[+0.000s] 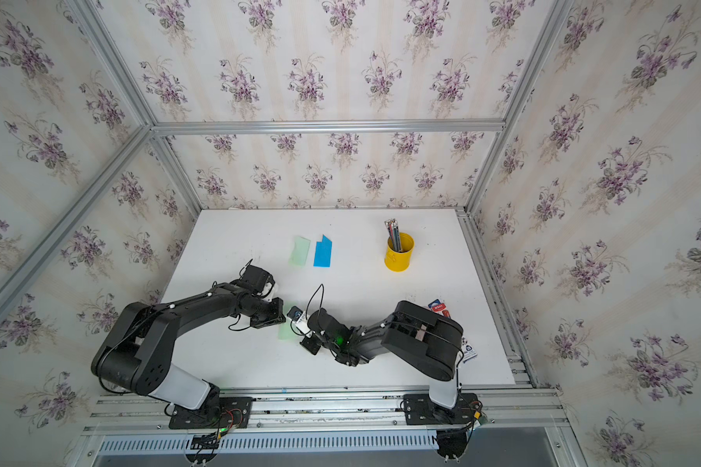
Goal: Fold the square paper along the opposite sides
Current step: Smooth out the paper at the center of the board.
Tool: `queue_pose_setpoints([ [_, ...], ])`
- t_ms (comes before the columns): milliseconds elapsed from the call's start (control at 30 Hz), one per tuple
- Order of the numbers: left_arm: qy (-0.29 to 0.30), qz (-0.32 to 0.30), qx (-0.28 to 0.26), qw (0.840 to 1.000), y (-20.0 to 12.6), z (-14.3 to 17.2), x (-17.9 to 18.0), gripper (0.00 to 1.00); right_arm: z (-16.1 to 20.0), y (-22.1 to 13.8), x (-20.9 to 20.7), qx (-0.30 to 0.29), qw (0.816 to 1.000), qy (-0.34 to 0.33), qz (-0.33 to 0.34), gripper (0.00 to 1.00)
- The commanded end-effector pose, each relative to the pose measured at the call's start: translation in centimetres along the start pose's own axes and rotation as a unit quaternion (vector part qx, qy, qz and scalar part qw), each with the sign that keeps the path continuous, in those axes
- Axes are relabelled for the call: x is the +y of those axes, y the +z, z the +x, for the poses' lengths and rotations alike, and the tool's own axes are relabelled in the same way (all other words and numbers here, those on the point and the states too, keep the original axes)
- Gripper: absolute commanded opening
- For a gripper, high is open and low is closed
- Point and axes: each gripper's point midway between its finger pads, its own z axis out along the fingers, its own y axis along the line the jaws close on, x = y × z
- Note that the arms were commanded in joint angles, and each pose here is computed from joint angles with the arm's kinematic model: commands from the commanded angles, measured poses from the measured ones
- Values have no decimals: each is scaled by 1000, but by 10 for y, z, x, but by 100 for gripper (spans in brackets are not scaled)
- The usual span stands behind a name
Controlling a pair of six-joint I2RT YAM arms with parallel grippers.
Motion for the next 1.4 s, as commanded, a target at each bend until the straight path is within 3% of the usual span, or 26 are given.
queue_pose_setpoints([
  [0, 0, -62, 18, 998, 0, 14, 27, 0, -5, 12, 7, 4, 1000, -9, -16, 0],
  [200, 3, -63, 18, 998, -2, 13, 26, 0, 8, 34, 17, 22, 999, -20, -31, 0],
  [533, 4, -63, 21, 998, 1, 10, 25, 0, 51, 29, 18, 75, 997, -19, -28, 0],
  [1367, -2, -65, 17, 998, -2, 4, 37, 0, 94, 11, 20, 133, 990, -26, -26, 0],
])
